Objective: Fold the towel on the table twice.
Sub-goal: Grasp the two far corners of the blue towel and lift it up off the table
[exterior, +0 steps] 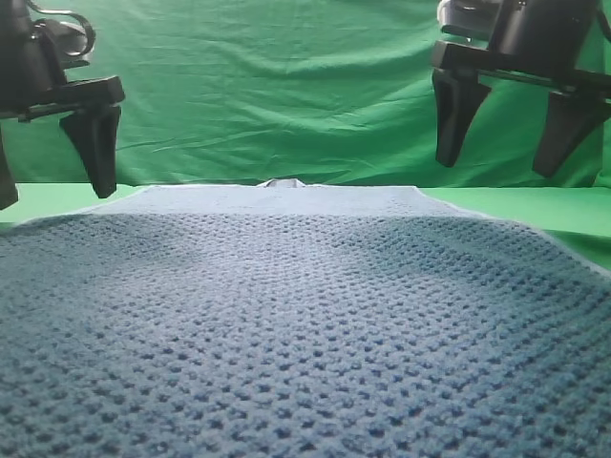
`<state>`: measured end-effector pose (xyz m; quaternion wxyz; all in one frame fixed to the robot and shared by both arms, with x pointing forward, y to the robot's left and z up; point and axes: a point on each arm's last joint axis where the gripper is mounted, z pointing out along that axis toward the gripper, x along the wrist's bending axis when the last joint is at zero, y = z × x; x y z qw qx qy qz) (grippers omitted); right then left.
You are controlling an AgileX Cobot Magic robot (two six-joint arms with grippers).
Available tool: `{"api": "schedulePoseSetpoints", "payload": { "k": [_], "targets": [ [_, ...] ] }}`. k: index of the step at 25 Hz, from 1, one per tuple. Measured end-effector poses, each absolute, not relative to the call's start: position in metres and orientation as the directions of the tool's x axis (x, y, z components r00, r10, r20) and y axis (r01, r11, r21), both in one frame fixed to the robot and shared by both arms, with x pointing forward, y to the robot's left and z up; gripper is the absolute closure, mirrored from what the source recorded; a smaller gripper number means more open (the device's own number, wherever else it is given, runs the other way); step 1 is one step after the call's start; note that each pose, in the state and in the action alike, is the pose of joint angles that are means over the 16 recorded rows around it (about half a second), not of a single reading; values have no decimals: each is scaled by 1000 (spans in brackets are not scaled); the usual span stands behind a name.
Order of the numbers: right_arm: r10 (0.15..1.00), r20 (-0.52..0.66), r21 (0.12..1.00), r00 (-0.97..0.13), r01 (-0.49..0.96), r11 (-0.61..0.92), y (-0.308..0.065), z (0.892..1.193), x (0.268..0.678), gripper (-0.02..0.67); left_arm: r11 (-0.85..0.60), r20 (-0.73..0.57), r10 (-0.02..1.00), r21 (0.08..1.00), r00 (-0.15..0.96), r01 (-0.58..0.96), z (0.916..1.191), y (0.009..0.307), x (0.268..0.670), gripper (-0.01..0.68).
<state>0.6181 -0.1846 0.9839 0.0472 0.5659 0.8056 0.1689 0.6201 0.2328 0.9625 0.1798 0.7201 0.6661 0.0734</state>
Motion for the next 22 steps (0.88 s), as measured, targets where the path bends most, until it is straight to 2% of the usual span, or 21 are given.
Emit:
{"api": "schedulePoseSetpoints", "payload": {
  "k": [4, 10, 22],
  "targets": [
    [928, 116, 325, -354, 896, 302, -183, 979, 620, 3, -39, -139, 985, 373, 98, 927, 963, 232, 622, 27],
    [924, 120, 303, -363, 900, 314, -177, 966, 622, 3, -36, -138, 986, 386, 97, 922, 961, 232, 624, 27],
    [910, 114, 240, -398, 900, 363, -162, 940, 622, 3, -33, -140, 986, 355, 88, 934, 944, 231, 630, 27]
  ]
}}
